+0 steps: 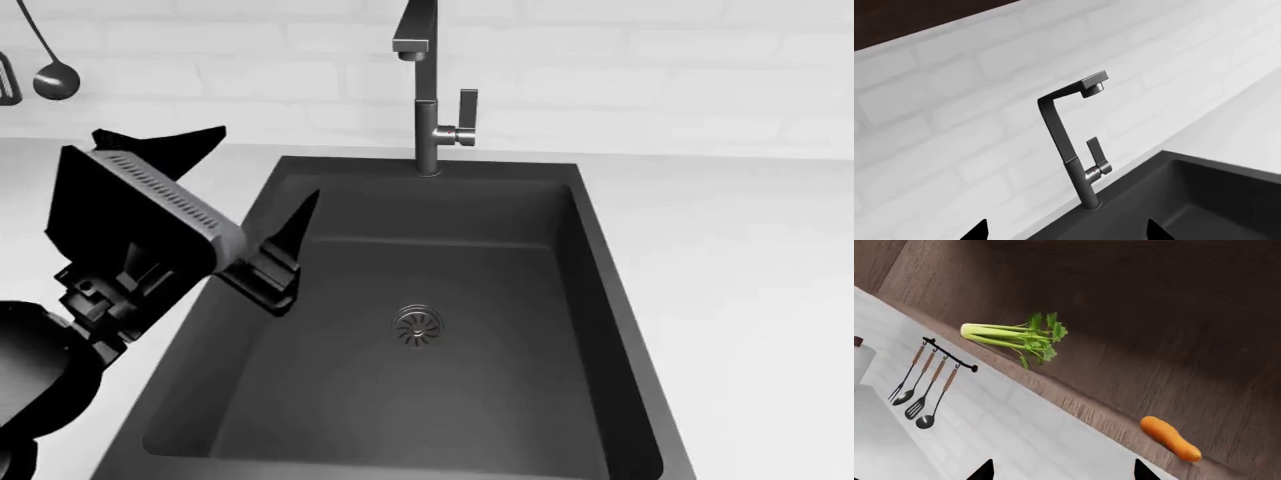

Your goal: Pick the celery, carrot from the counter and place them in the cabinet. Then close the cabinet.

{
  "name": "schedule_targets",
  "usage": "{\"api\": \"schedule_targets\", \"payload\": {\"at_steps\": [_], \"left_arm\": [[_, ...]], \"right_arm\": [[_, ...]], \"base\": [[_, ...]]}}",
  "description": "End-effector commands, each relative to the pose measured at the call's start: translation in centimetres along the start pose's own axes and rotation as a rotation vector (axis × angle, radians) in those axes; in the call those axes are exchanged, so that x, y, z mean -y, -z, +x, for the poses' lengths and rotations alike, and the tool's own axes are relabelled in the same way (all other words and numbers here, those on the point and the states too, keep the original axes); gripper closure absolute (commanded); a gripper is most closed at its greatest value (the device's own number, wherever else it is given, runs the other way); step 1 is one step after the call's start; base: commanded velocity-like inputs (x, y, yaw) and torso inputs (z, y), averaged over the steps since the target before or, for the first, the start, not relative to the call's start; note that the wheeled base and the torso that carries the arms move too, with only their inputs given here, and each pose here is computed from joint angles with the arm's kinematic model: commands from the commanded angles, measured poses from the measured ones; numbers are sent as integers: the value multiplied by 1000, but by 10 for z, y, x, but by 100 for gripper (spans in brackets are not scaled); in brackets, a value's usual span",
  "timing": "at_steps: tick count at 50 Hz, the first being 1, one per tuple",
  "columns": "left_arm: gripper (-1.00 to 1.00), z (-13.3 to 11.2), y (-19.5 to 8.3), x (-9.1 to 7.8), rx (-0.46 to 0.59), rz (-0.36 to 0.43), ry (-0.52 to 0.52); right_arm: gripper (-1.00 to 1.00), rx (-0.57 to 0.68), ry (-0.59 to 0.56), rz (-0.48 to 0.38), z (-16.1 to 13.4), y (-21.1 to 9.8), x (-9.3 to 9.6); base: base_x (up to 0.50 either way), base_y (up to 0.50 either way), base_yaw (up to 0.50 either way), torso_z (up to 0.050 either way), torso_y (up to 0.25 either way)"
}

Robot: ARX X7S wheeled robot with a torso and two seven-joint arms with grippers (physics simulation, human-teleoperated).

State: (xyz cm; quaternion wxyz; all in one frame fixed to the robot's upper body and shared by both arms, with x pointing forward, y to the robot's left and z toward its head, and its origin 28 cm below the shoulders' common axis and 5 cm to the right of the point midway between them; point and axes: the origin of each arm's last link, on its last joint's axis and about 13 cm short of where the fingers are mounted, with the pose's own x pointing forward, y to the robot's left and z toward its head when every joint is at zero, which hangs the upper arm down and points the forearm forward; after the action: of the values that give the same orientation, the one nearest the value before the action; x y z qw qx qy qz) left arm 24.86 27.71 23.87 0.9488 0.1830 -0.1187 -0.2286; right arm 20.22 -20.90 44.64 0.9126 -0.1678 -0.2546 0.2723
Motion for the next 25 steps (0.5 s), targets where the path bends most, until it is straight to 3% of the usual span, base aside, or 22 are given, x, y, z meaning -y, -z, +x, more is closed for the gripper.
{"api": "schedule_targets", "payload": {"at_steps": [1, 12, 25], "left_arm": [[-100, -1, -4, 2, 23, 11, 1], [-100, 3, -9, 1, 33, 20, 11], [-100, 5, -10, 0, 32, 28, 18]], "right_arm": [[-100, -99, -78, 41, -4, 28, -12], [-100, -195, -139, 69, -10, 51, -20], [-100, -265, -122, 198, -7, 66, -18]], "base": [[0, 0, 0, 0, 0], [0, 0, 0, 0, 0], [0, 0, 0, 0, 0]]}}
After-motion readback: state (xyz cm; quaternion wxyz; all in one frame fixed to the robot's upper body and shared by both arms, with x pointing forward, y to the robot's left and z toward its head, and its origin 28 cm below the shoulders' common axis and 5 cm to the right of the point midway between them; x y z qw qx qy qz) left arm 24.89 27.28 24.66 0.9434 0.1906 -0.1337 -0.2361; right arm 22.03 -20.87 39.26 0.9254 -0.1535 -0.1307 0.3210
